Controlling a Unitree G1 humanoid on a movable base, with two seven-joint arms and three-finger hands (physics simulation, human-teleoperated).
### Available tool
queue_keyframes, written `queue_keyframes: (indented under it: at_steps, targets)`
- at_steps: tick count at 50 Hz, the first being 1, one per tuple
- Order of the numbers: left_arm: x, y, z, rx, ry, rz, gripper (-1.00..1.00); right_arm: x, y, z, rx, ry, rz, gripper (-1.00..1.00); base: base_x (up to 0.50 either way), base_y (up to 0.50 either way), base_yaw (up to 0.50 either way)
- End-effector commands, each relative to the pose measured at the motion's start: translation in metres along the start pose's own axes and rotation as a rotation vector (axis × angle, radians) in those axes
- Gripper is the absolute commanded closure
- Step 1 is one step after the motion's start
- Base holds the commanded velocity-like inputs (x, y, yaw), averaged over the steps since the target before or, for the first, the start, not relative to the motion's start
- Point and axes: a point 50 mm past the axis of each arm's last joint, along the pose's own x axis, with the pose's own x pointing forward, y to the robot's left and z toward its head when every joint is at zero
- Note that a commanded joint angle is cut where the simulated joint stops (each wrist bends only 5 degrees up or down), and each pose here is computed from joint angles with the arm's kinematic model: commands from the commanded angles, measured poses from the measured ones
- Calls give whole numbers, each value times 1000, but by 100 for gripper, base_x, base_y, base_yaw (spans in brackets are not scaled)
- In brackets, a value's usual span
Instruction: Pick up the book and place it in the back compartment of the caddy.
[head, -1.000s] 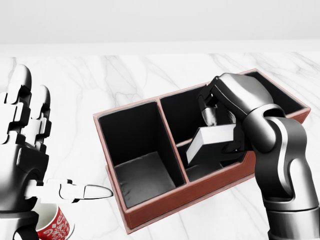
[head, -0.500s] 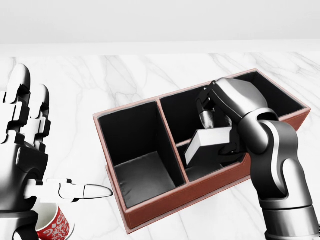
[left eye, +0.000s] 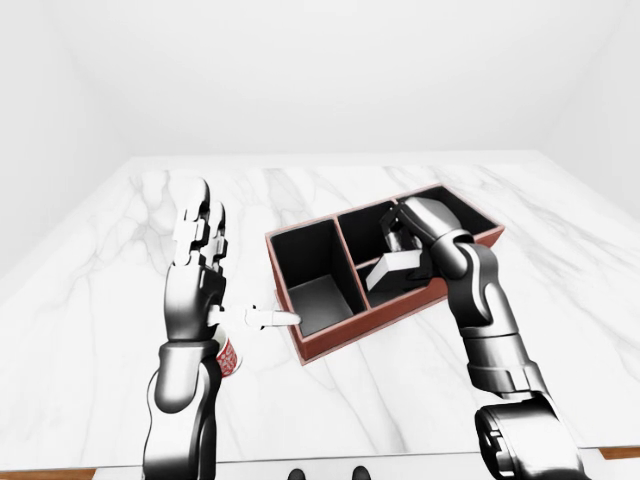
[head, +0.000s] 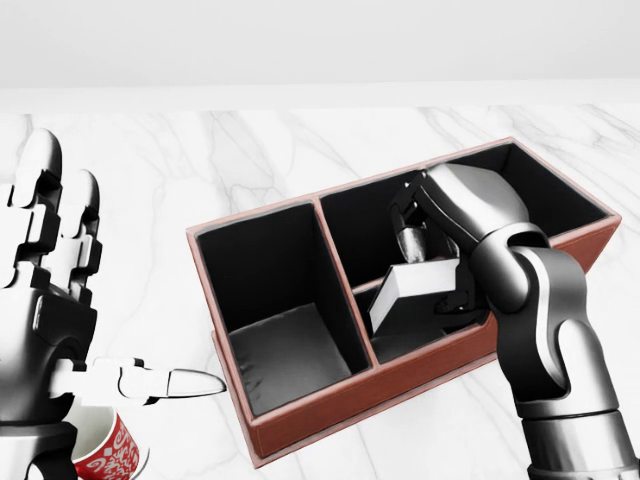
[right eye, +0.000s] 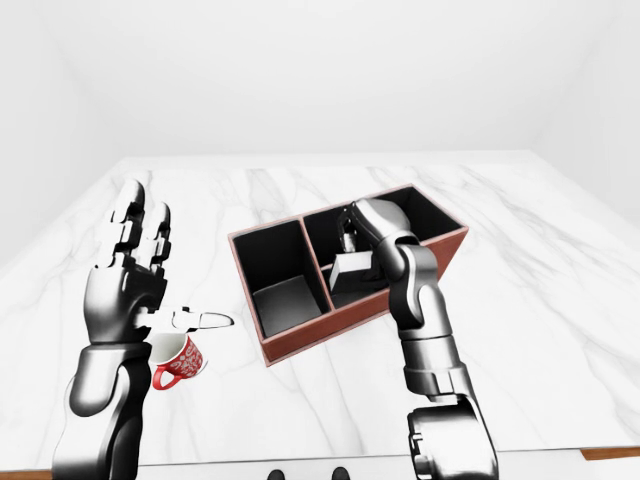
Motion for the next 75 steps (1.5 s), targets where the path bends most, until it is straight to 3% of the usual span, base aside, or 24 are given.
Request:
queue_keyframes:
  at_steps: [1, 75]
  targets:
    - [0, 0, -1, 0, 3, 0, -100, 1, -3, 1, -28, -9, -38, 100, 0, 0, 0]
    - [-1, 0, -2, 1, 8, 0, -100, 17, 23, -16, -56, 8, -73, 100, 0, 0, 0]
